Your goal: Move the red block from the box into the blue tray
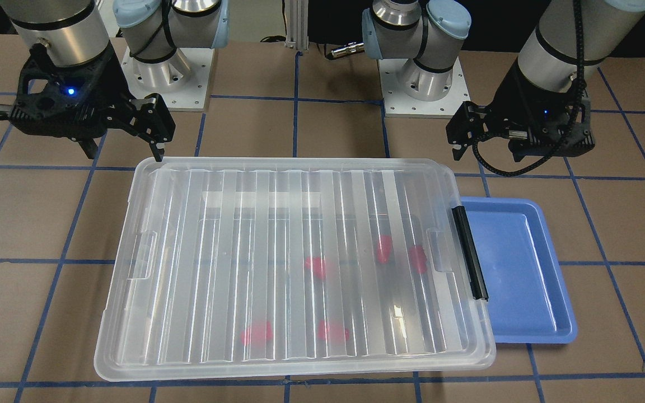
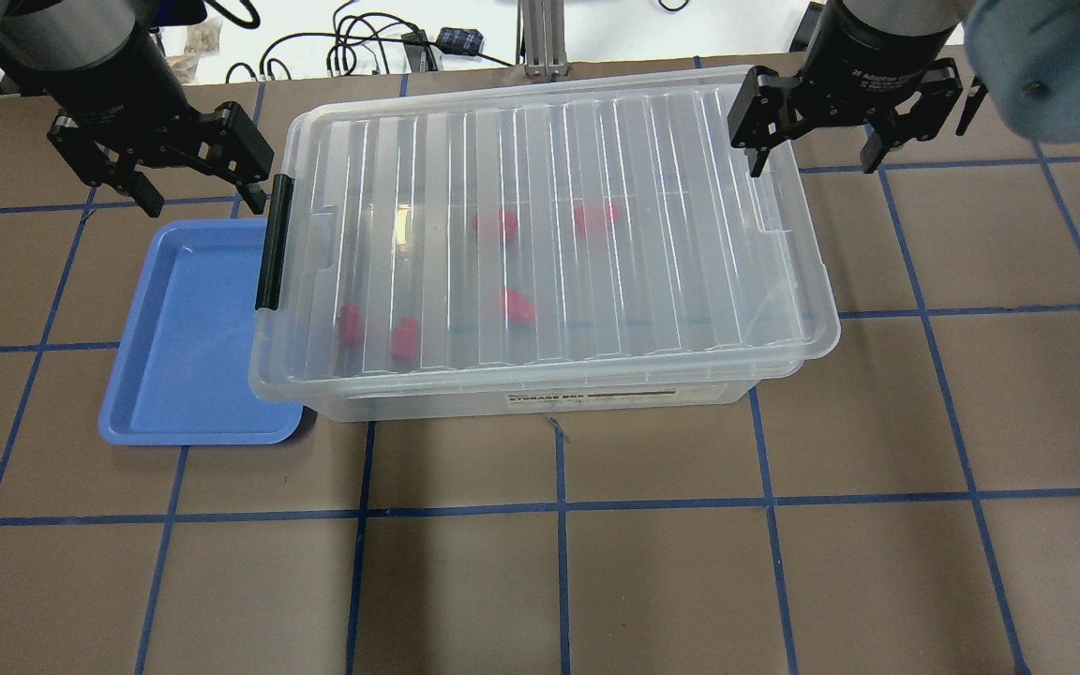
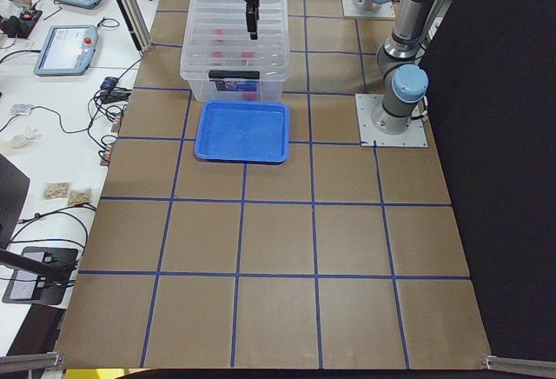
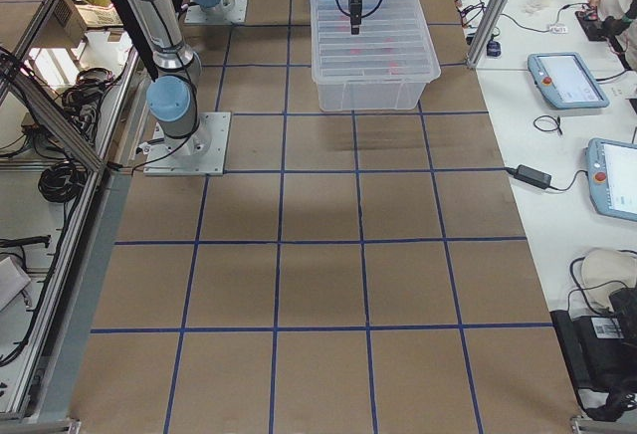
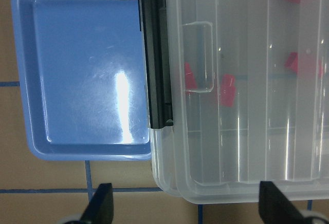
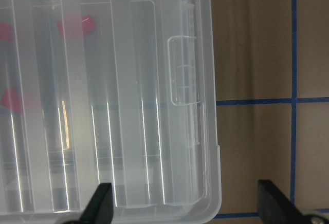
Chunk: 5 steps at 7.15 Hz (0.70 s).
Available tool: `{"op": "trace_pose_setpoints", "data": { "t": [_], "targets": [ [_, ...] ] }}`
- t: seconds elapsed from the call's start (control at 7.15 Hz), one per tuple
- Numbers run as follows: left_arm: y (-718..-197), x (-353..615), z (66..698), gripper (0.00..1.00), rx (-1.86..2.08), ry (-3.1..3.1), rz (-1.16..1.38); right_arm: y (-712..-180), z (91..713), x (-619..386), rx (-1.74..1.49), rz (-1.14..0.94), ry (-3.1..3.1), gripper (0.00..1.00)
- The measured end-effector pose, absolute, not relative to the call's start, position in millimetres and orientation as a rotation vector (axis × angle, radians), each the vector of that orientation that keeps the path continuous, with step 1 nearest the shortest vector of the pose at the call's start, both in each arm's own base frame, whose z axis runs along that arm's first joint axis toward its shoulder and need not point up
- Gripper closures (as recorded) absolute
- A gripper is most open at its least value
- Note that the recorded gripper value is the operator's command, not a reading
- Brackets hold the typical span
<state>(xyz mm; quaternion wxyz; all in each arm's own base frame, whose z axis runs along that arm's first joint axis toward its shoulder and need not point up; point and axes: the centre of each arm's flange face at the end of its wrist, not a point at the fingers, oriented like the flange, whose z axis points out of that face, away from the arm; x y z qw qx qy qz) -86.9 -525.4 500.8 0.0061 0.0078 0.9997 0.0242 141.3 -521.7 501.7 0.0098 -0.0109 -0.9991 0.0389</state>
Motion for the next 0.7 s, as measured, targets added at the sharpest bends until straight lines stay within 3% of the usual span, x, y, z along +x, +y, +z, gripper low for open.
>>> {"op": "trace_pose_setpoints", "data": {
  "t": [0.7],
  "targets": [
    [-525.5, -86.2, 498.3, 0.0, 0.013, 3.125, 0.09, -611.0, 388.9, 74.4, -0.066, -0.004, -3.128, 0.01]
  ]
}}
